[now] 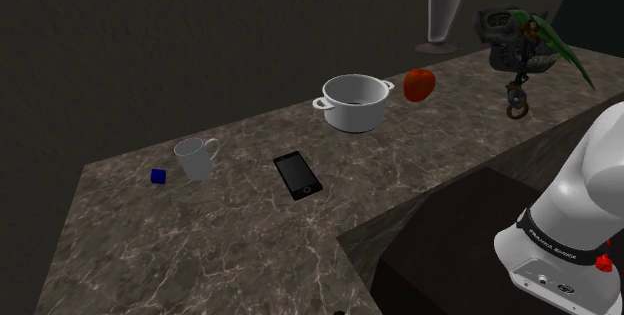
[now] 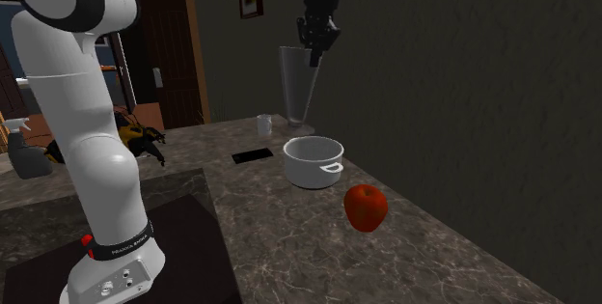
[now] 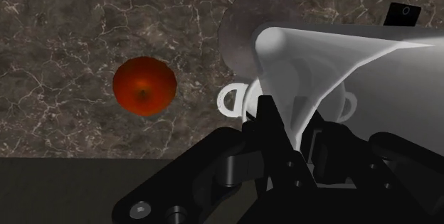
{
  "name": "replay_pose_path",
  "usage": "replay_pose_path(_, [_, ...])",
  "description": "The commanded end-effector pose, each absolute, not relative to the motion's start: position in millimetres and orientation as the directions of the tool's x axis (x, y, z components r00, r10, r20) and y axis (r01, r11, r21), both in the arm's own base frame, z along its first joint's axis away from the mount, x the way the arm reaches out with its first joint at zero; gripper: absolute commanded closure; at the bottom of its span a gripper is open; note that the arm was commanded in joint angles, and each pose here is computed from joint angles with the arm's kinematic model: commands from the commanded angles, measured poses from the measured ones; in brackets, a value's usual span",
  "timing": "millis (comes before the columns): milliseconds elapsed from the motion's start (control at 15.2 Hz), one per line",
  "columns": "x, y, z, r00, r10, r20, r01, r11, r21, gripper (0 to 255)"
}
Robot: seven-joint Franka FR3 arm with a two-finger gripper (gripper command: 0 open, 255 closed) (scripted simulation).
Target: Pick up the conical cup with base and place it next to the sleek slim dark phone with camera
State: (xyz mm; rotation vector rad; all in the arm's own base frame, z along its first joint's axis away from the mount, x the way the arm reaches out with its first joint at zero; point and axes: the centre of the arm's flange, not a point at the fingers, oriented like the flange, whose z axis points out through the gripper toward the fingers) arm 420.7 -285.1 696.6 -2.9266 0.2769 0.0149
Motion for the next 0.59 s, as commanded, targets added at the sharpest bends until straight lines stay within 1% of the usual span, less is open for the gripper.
replay_pose_path(0, [430.1,-259.7,695.6,0.982,-0.186,-0.028,-0.188,-0.962,-0.198,255])
replay_pose_path(528, [472.7,-163.1,696.0,0.982,-0.186,-0.028,-0.188,-0.962,-0.198,255])
